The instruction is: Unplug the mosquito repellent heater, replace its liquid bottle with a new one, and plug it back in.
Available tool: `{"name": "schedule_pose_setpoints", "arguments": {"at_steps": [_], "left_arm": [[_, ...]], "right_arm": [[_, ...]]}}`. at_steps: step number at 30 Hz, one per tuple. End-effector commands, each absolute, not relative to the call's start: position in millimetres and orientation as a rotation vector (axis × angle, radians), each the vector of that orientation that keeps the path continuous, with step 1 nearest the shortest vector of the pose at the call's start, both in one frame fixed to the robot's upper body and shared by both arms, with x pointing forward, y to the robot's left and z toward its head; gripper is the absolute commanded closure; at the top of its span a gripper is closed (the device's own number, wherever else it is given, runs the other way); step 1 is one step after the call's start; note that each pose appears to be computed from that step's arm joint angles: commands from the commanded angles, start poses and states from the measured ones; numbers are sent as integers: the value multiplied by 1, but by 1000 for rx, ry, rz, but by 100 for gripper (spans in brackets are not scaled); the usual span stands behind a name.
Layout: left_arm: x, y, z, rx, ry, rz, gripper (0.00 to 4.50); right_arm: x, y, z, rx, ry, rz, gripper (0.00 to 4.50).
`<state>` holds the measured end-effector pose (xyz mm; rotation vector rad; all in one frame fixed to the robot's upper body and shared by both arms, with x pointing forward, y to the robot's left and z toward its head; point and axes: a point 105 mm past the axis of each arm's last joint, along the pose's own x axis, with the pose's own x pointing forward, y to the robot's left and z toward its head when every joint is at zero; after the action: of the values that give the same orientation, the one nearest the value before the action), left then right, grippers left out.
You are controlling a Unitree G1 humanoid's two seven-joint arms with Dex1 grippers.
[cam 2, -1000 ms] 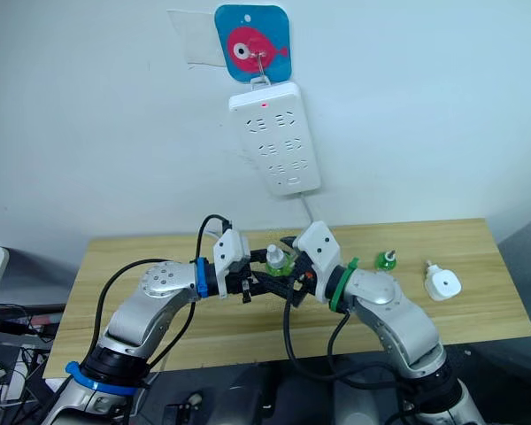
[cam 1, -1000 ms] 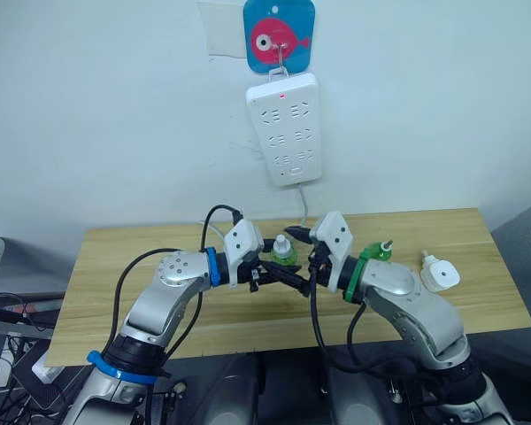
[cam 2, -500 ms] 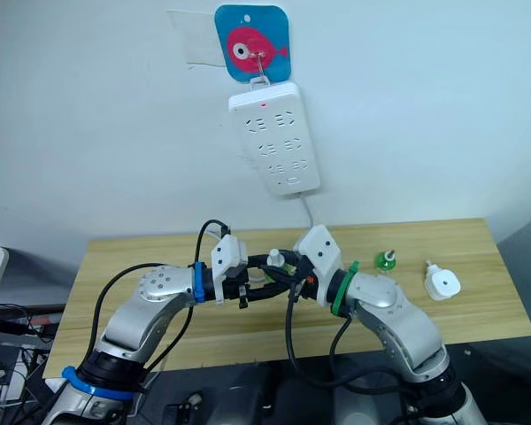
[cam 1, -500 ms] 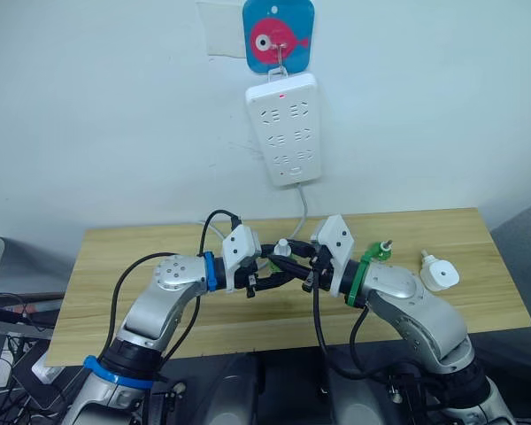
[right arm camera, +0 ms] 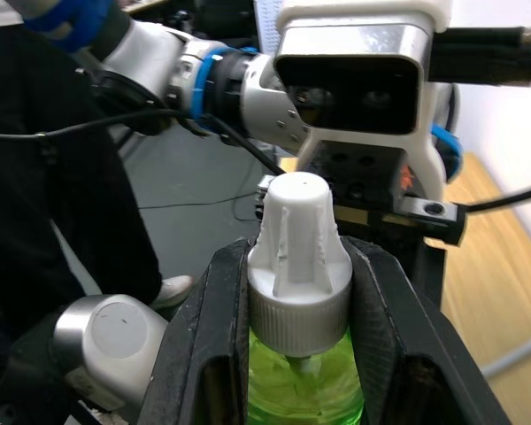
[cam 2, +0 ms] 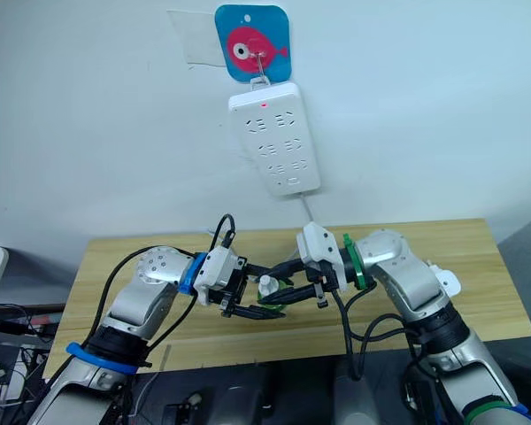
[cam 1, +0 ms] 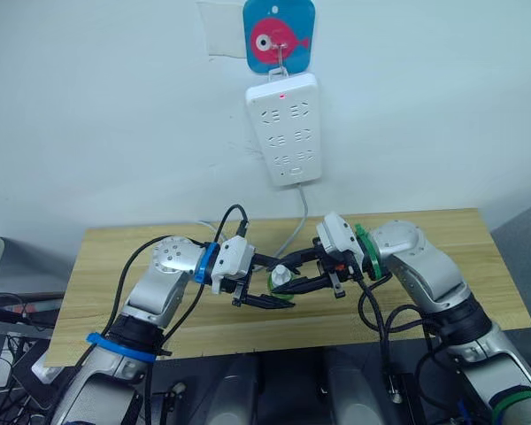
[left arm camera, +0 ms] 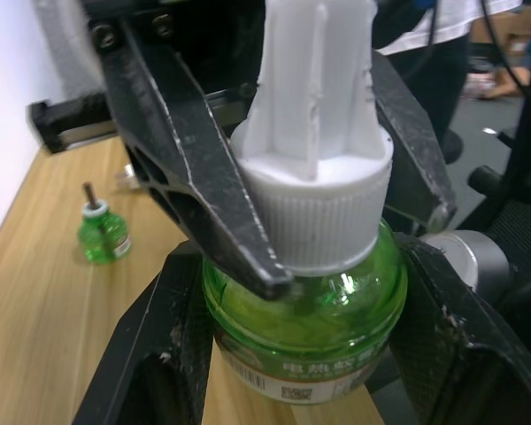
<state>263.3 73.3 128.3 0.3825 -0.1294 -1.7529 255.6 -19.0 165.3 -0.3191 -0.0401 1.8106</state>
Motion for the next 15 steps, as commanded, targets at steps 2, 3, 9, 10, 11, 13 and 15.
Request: {"name": "schedule_pose_setpoints", "arguments": {"at_steps": [2, 3, 9, 10, 11, 13, 15], "left_arm": [[263, 63, 131, 396, -166, -1748, 223], [264, 65, 131, 384, -158, -1725, 223], [279, 77, 131, 322, -124, -1516, 223], [281, 78, 131, 316, -123, -1484, 223], [282, 79, 131, 312, -123, -1461, 223], [285, 78, 130, 295, -123, -1398, 223], [287, 77, 130, 279, -124, -1352, 223]], "right_arm": [[250, -19, 183, -249, -96, 1813, 213], [252, -25, 181, -261, -90, 1777, 178], [251, -57, 169, -256, -35, 1493, 4], [254, -58, 168, -262, -40, 1421, 4], [257, -59, 167, -268, -45, 1360, 4], [262, -56, 168, -260, -68, 1241, 4], [265, -52, 172, -242, -91, 1162, 4]]}}
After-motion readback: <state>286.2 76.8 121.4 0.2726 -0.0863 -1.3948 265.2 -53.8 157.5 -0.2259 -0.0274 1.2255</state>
